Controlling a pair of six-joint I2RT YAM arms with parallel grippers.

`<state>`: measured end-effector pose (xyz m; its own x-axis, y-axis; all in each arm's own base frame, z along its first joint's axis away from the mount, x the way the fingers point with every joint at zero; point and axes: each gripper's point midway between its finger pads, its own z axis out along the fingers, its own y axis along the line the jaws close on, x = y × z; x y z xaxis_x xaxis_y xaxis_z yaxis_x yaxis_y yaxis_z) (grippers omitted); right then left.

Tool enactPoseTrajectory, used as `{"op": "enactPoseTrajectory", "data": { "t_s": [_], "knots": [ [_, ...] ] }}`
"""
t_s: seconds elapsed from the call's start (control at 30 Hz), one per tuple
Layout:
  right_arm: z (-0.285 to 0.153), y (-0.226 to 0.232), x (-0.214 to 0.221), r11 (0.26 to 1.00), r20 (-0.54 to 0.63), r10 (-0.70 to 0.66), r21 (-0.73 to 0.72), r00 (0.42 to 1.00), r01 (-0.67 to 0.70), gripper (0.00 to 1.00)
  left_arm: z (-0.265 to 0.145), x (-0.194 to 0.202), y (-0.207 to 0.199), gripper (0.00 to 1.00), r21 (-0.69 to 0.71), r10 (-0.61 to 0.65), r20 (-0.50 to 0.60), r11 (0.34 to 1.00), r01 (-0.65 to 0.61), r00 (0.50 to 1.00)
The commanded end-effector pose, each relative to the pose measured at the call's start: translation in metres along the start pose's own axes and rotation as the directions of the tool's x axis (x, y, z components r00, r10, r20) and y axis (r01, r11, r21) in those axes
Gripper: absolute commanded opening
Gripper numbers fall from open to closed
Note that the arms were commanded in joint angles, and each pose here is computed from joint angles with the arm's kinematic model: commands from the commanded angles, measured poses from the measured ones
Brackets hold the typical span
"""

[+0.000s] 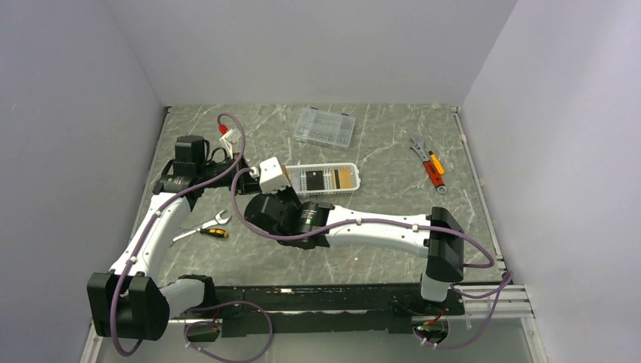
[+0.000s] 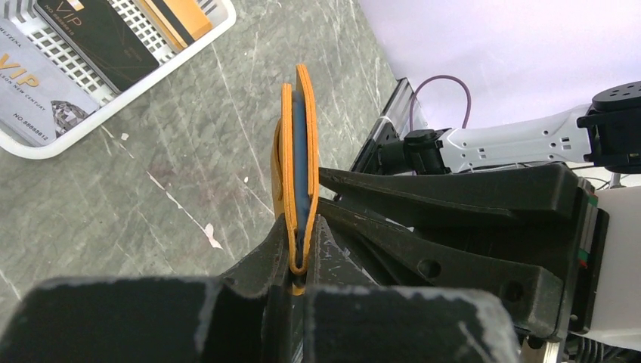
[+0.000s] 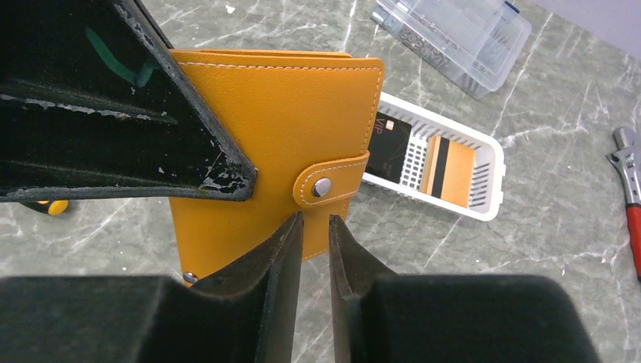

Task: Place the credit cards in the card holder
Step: Open the card holder.

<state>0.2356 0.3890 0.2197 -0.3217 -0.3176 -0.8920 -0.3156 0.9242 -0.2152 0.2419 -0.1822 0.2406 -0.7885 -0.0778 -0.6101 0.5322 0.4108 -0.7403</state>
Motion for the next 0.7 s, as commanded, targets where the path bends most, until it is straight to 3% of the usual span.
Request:
{"op": "enactPoseTrajectory", "data": {
  "t_s": [0.0,0.23,0.67],
  "knots": [
    [-0.002,-0.004,-0.015,0.999,0.051,0.046,0.011,0.998,-0.046,0.19,-0.005,-0.004,-0.024,0.00,0.086,0.045,0.008,0.995,-0.046,0.999],
    [-0.007,-0.025,-0.046,0.993,0.154,0.099,0.053,0.983,-0.109,0.00,-0.004,-0.001,-0.021,0.00,0.082,0.035,0.003,0.996,-0.035,0.999],
    [-0.011,-0.070,-0.064,0.960,0.218,0.253,0.061,0.942,-0.272,0.00,-0.004,0.001,-0.021,0.00,0.089,0.030,-0.006,0.996,-0.029,1.000]
  ]
}}
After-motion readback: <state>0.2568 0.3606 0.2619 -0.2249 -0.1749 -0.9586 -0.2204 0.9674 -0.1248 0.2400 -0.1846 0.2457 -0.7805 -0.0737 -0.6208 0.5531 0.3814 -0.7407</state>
